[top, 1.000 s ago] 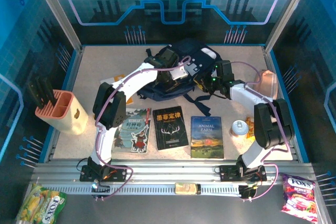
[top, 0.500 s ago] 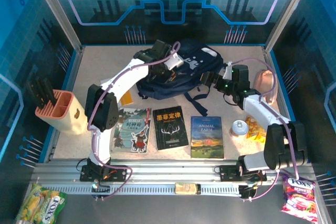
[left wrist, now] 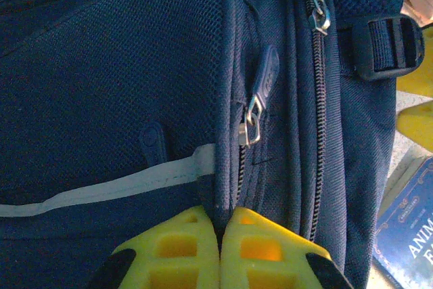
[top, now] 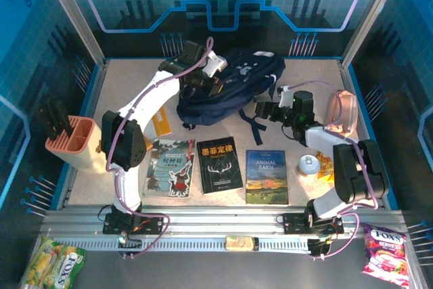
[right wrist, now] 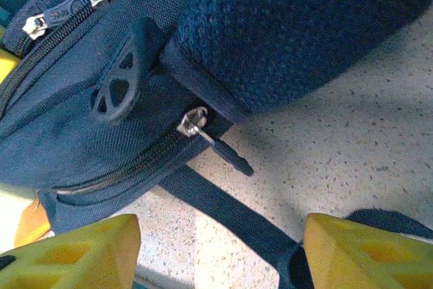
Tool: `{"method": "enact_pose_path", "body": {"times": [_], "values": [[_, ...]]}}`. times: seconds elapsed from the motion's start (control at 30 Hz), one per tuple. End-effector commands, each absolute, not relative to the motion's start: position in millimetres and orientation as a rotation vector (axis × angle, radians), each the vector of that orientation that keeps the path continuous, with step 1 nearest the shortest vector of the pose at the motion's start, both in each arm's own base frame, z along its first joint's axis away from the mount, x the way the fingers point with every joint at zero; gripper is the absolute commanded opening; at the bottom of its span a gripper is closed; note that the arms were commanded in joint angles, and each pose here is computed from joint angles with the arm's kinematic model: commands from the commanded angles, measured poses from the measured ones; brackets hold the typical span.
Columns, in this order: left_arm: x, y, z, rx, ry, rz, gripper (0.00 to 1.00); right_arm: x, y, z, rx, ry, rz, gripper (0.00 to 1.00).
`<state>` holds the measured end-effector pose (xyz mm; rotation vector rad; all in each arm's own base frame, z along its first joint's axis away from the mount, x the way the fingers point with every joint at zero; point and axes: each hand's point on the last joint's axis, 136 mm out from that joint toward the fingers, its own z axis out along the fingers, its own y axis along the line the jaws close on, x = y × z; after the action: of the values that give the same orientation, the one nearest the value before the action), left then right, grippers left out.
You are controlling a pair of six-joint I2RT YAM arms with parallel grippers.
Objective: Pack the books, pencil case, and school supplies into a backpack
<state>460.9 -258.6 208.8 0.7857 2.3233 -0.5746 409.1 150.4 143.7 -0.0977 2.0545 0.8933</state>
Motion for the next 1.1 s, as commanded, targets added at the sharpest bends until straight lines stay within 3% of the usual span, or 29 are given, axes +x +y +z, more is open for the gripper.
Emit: {"method": "enact_pose_path", "body": {"times": [0.0, 0.2, 0.67, 0.93, 1.07], "values": [[463, -265, 301, 0.758, 2.071, -0.656, 0.0, 425, 158, 165, -0.165, 1.906, 0.892, 0.61], [462, -262, 301, 0.754, 2.068, -0.66, 0.0, 440, 167, 150, -0.202, 1.911, 0.933, 0.47], [464, -260, 294, 0.755, 2.084, -0.654, 0.0, 444, 180, 152, -0.316, 1.791, 0.999, 0.46], [466, -259, 293, 0.747, 2.087, -0.646, 0.0, 435, 185, 152, -0.372, 1.787, 1.014, 0.15], [469, -259, 293, 0.726, 2.093, -0.648, 0.0, 428, 183, 152, -0.385, 1.784, 0.973, 0.1]]}}
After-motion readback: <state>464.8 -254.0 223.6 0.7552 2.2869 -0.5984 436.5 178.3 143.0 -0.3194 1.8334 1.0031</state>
